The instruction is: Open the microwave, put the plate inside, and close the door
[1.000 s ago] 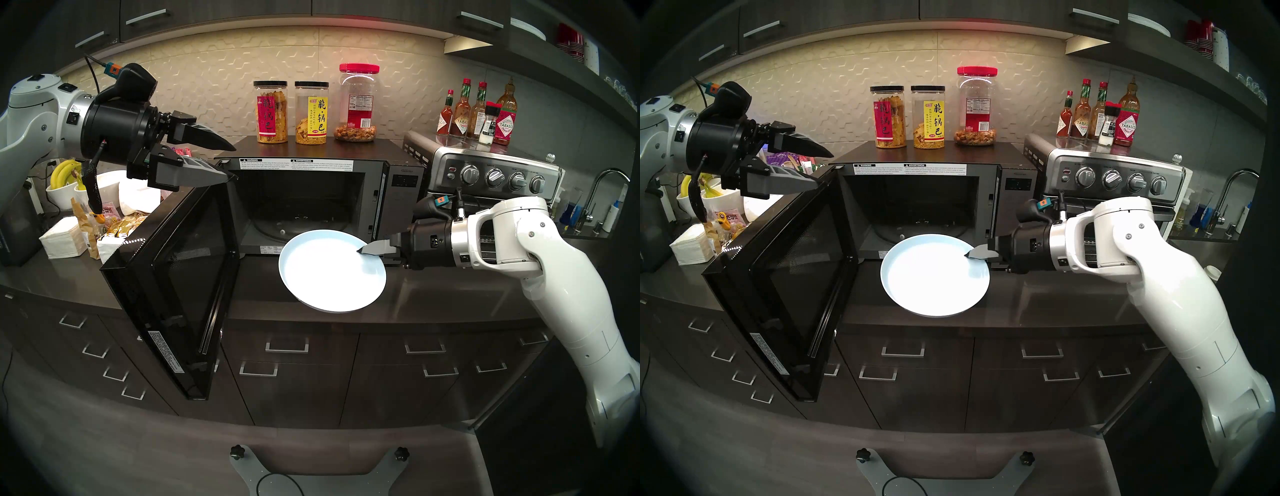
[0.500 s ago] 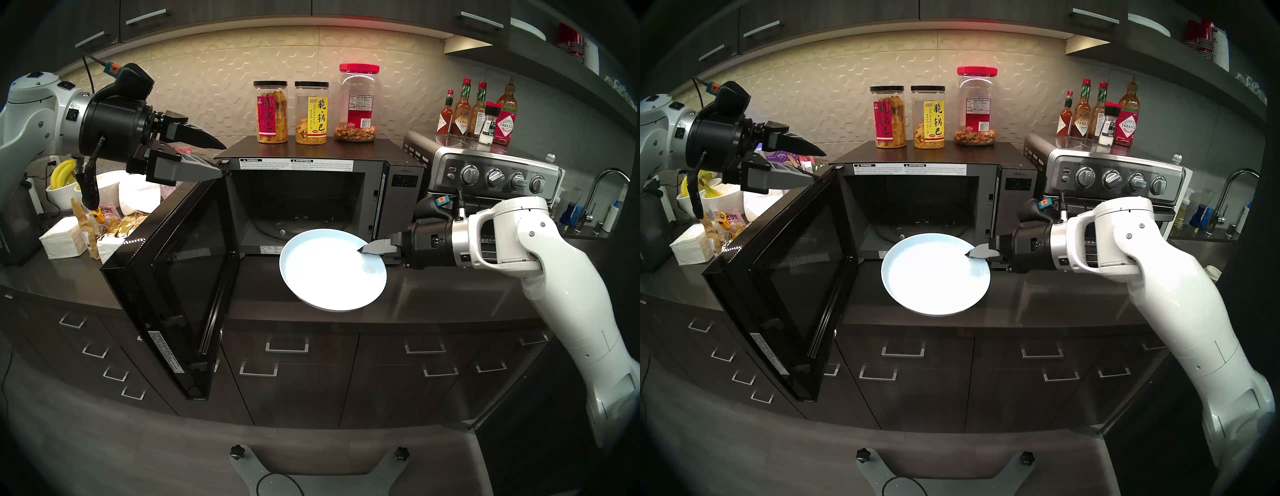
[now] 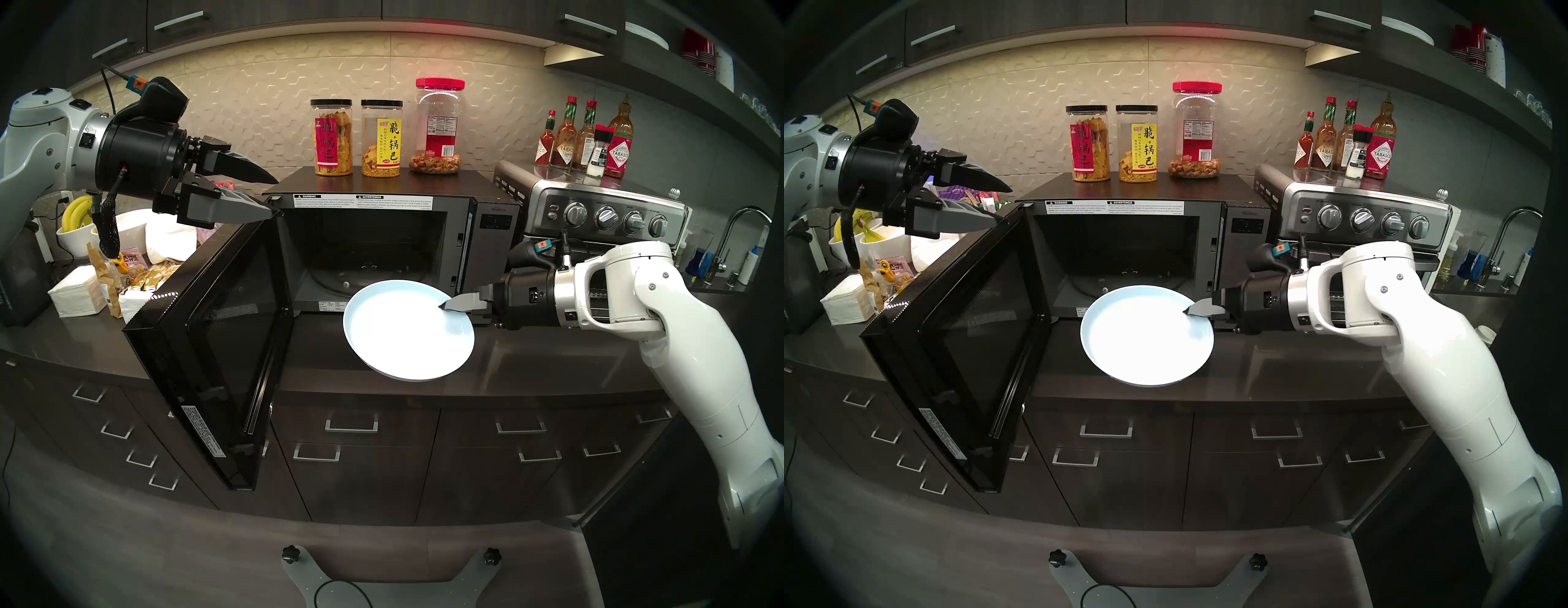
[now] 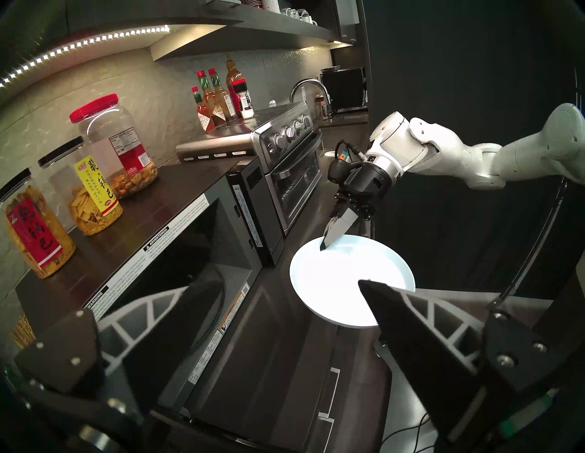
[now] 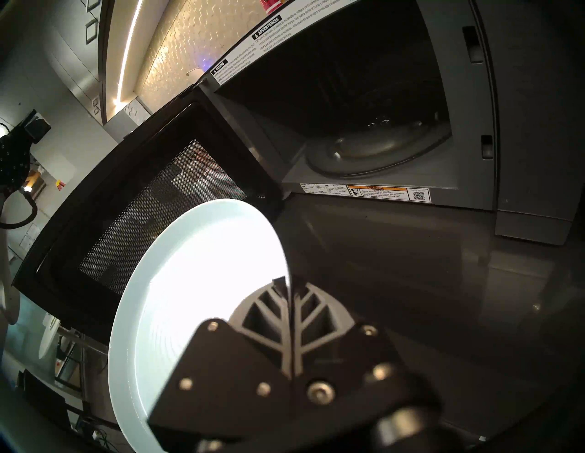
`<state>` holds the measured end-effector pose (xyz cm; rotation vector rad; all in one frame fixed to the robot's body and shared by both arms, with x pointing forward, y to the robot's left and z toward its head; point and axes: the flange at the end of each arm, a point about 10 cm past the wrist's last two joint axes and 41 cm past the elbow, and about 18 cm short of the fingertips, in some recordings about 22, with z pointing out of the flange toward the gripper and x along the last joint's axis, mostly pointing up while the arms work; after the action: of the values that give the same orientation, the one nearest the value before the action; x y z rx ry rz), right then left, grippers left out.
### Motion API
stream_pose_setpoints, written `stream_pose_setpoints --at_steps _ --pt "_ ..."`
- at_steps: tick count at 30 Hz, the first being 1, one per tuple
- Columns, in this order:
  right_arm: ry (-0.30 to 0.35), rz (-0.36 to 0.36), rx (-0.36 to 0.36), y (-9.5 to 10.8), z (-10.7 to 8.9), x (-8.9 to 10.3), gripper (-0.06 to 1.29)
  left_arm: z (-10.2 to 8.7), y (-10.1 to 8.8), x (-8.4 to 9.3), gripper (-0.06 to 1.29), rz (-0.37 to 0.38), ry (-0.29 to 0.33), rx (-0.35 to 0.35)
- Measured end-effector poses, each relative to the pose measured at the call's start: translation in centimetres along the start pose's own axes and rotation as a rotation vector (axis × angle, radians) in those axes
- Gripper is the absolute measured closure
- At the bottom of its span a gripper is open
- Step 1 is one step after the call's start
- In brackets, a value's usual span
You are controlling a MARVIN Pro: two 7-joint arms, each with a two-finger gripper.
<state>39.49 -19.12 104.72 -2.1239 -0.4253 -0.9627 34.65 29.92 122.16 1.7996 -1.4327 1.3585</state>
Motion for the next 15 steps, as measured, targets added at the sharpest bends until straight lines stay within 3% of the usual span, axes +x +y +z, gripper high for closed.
stream_pose_setpoints --at_steps 15 --pt "0.009 -0.016 -0.027 0.35 0.02 -0.06 1.25 -0.05 0.08 0.02 0.04 0.005 0.011 -0.007"
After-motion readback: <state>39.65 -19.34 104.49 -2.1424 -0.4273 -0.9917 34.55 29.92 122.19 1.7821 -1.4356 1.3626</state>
